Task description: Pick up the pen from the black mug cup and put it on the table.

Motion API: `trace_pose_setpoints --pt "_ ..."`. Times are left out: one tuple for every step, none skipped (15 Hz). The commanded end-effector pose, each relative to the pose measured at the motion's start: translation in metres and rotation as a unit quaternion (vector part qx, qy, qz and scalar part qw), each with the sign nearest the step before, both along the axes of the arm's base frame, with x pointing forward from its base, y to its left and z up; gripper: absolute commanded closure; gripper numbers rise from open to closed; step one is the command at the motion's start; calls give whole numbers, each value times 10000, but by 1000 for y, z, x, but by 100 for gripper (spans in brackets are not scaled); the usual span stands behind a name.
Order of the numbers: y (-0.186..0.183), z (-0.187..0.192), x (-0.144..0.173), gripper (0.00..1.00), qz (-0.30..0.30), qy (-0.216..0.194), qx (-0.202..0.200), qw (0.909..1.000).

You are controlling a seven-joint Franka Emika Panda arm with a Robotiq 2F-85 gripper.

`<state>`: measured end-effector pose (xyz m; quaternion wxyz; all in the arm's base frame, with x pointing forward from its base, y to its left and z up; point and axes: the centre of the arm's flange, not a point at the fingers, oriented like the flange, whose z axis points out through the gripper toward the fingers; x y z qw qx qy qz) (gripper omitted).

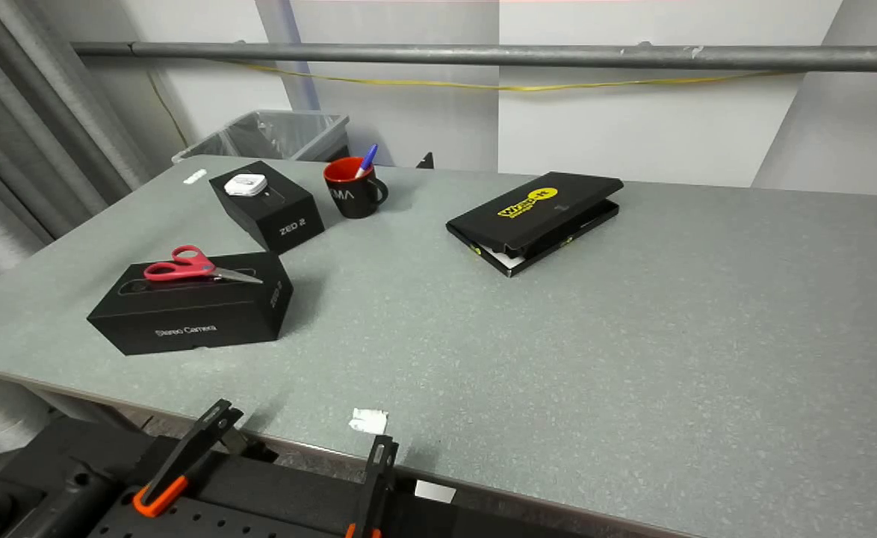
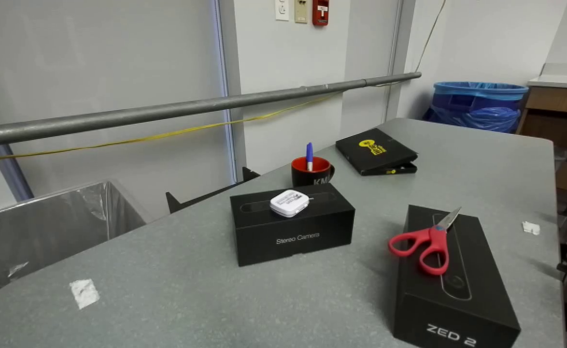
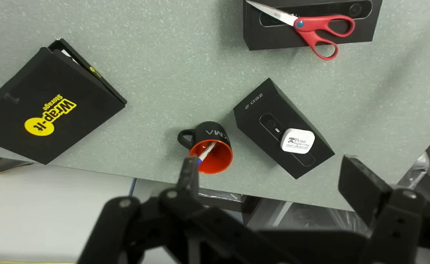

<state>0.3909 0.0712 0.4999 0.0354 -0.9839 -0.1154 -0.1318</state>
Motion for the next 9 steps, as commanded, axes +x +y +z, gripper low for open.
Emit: trace_pose_setpoints --pt "2 -11 16 0 -157 -213 -45 9996" --pt "0 -20 30 0 -231 -244 -23 9994" --pt "-3 -29 44 0 -350 -357 3 9988" --pt "-6 -39 59 0 -467 -460 -4 9978" --pt "-11 -52 75 0 -573 -520 -9 9970" --pt "-17 -65 90 0 -689 -610 -23 9958" --pt "-21 -78 103 0 -790 -647 -28 9948" --pt "-26 -91 117 0 -891 -661 -30 9938" --pt "-30 -103 129 0 -994 -610 -25 9932"
